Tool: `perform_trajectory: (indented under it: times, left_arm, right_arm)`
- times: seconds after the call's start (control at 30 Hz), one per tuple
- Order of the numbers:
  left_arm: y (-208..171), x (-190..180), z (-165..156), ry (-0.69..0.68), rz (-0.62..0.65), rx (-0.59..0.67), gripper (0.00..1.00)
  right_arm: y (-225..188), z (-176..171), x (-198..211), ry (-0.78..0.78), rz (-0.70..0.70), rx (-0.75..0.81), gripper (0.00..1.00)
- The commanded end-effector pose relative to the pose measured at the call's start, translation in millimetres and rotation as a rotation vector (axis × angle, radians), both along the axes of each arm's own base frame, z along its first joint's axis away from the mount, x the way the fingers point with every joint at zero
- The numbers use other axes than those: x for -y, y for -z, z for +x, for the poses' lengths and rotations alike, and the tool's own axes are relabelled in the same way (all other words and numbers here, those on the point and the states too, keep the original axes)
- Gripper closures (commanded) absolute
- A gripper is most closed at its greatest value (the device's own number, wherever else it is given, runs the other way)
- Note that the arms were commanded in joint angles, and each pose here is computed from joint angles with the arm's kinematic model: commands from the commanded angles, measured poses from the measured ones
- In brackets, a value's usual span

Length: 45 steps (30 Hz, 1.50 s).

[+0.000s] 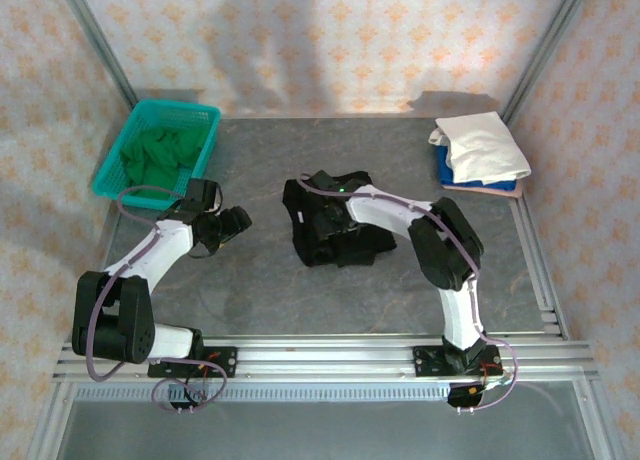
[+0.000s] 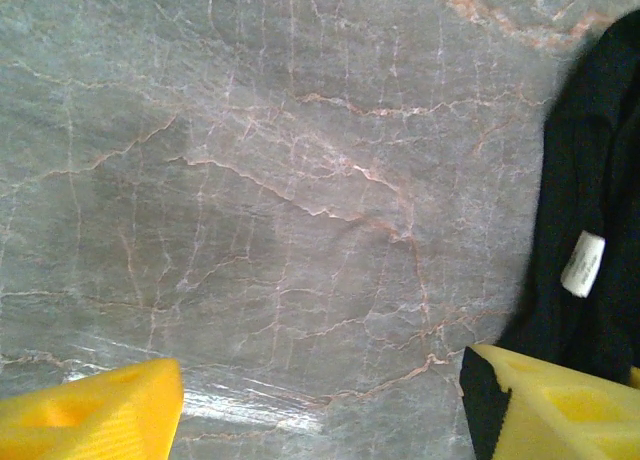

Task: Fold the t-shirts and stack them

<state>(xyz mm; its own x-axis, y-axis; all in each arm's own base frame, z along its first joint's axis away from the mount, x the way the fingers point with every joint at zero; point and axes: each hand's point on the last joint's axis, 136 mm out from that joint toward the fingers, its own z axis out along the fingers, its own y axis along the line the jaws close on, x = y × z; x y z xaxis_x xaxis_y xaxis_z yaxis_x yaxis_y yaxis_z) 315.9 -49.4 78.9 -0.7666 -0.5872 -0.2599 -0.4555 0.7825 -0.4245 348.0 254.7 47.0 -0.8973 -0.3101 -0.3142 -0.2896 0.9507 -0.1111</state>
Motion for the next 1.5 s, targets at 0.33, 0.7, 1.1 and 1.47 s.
perform_trajectory:
  times: [0.33,0.7,1.1,1.47]
  left_arm:
    - [-13,-12,1,0.007,0.067,0.025,0.15]
    - [-11,-13,1,0.015,0.077,0.02,0.12]
    - [-1,-13,-1,0.021,0.076,-0.003,0.1]
    - [2,-14,-1,0.029,0.085,-0.018,0.1]
  right_arm:
    - [-50,-8,-44,-0.087,0.118,0.125,0.05]
    - [-33,2,-65,-0.128,0.043,0.112,0.06]
    - [0,11,-81,-0.131,-0.042,0.078,0.09]
    - [34,15,-25,-0.062,-0.393,0.078,0.61]
